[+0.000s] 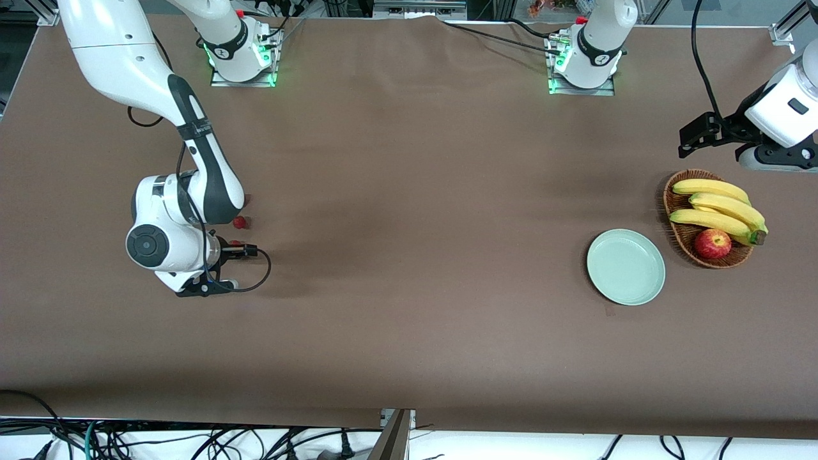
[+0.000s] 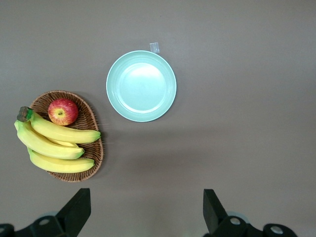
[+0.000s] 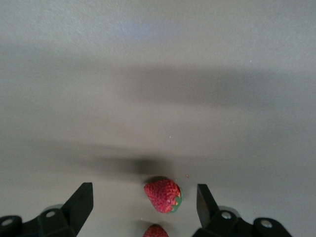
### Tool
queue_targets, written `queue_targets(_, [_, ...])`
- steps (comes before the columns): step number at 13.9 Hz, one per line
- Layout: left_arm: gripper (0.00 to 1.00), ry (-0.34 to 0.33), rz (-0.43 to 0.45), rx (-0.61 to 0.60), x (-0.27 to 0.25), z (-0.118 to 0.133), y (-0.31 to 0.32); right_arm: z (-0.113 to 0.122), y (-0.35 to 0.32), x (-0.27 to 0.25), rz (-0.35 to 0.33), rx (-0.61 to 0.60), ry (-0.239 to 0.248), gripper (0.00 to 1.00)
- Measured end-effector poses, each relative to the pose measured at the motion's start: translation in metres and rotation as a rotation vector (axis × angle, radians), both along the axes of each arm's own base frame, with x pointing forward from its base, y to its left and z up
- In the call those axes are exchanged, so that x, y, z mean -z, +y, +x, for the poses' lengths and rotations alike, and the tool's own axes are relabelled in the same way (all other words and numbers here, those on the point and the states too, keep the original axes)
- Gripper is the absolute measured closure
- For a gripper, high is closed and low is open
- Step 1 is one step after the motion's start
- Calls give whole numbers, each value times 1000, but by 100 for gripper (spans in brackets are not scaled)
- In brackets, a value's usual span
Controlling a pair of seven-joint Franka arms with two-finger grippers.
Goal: Collect all strawberries into plate
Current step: 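Reach the open right gripper down over the row of strawberries, then close the right gripper on a strawberry and lift it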
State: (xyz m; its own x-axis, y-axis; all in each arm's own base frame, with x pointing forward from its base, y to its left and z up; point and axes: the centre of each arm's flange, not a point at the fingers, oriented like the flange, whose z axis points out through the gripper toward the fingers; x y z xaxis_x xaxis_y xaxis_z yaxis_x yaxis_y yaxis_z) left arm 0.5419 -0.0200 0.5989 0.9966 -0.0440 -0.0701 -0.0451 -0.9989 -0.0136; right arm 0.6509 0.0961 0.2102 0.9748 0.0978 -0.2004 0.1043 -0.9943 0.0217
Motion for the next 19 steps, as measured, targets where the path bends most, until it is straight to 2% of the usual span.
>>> queue_targets(4, [0,0,0,0,0,0,0,-16,-5,27,0,4,-16,14])
queue_targets(5, [0,0,0,0,0,0,0,-18,-6,30,-1,4,-14,23])
queue_targets(7, [0,0,0,0,0,0,0,-20,-6,32,0,4,-13,29])
queue_targets(9, [0,1,0,0,0,0,0,-19,-7,31,1,5,-14,44])
queue_targets(10, [0,1,0,0,0,0,0,-19,-7,31,1,6,-14,45])
queue_targets(12, [0,1,0,0,0,0,0,-19,-7,29,2,7,-18,61])
queue_targets(13, [0,1,0,0,0,0,0,-18,-7,28,3,7,-20,61])
queue_targets(14, [0,1,0,0,0,0,0,-18,-6,27,6,9,-22,67])
queue_targets(15, [0,1,0,0,0,0,0,-17,-3,24,18,14,-28,68])
queue_targets(19, [0,1,0,0,0,0,0,-3,32,-4,112,49,-77,69])
